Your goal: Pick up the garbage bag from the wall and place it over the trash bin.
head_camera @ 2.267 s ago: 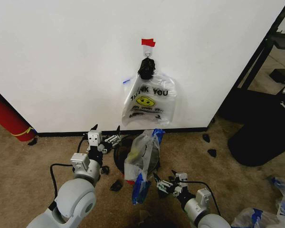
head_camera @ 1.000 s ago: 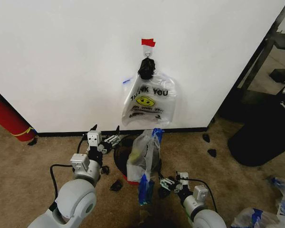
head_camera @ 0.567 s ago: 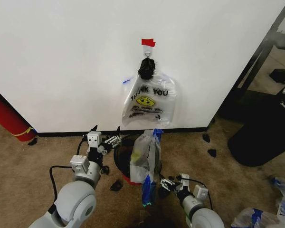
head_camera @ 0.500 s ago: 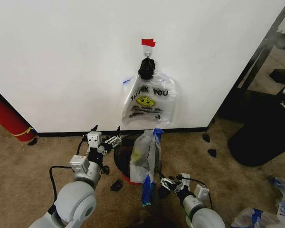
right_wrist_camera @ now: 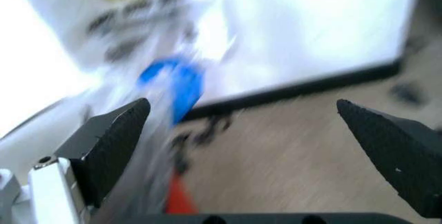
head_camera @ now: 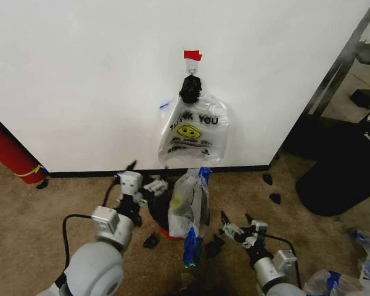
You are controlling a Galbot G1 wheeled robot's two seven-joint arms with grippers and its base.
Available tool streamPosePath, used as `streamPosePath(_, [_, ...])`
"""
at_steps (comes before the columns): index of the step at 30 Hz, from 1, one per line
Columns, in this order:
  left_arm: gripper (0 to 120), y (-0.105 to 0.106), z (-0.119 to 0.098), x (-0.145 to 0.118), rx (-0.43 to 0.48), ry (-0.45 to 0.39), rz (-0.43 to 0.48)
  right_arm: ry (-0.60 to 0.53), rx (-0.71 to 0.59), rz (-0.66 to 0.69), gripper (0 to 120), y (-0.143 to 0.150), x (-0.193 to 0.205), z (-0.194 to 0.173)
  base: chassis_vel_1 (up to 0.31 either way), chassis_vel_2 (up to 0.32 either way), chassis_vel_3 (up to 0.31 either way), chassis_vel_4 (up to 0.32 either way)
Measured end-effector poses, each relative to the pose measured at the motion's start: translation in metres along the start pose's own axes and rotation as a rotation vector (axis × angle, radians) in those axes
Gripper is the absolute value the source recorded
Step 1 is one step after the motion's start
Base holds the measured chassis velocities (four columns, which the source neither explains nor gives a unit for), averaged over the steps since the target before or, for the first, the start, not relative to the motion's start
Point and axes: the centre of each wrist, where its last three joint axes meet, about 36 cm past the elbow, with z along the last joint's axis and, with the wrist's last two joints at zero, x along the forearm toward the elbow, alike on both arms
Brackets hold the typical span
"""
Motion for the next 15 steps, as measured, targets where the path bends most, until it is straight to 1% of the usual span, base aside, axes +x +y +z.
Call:
streamPosePath(2, [100, -0.01, 0.013, -0.012, -0.046, 0.053, 0.079, -0.066, 0.062, 0.075, 100, -0.006, -0.002, -0.007, 0.0, 0.0, 0.0, 0.0])
streamPosePath(3, [98, -0.016, 0.016, -0.021, -0.063, 0.083, 0.112, -0.095, 0.102, 0.112, 100, -0.012, -0.005, -0.006, 0.0, 0.0, 0.0, 0.0])
streamPosePath(4, [98, -0.018, 0.017, -0.024, -0.068, 0.091, 0.122, -0.106, 0.115, 0.129, 100, -0.014, -0.006, -0.005, 0.0, 0.0, 0.0, 0.0])
streamPosePath(5, [97, -0.024, 0.017, -0.032, -0.084, 0.115, 0.151, -0.134, 0.143, 0.173, 100, -0.021, -0.008, -0.002, 0.0, 0.0, 0.0, 0.0])
streamPosePath(6, [97, -0.024, 0.017, -0.032, -0.084, 0.115, 0.151, -0.134, 0.143, 0.173, 100, -0.021, -0.008, -0.002, 0.0, 0.0, 0.0, 0.0])
streamPosePath(8, [94, -0.039, 0.016, -0.045, -0.126, 0.164, 0.201, -0.152, 0.149, 0.227, 100, -0.03, -0.007, -0.002, 0.0, 0.0, 0.0, 0.0])
streamPosePath(9, [94, -0.043, 0.016, -0.047, -0.133, 0.175, 0.211, -0.151, 0.148, 0.236, 100, -0.032, -0.005, -0.002, 0.0, 0.0, 0.0, 0.0])
streamPosePath(11, [92, -0.052, 0.016, -0.054, -0.169, 0.229, 0.247, -0.149, 0.157, 0.254, 100, -0.04, 0.0, -0.002, 0.0, 0.0, 0.0, 0.0])
streamPosePath(12, [90, -0.054, 0.017, -0.057, -0.182, 0.257, 0.254, -0.15, 0.163, 0.257, 100, -0.043, 0.002, -0.003, 0.0, 0.0, 0.0, 0.0])
streamPosePath(13, [90, -0.054, 0.017, -0.057, -0.182, 0.257, 0.254, -0.15, 0.163, 0.257, 100, -0.043, 0.002, -0.003, 0.0, 0.0, 0.0, 0.0])
streamPosePath(15, [90, -0.056, 0.019, -0.063, -0.197, 0.303, 0.25, -0.15, 0.165, 0.262, 100, -0.047, 0.004, -0.004, 0.0, 0.0, 0.0, 0.0])
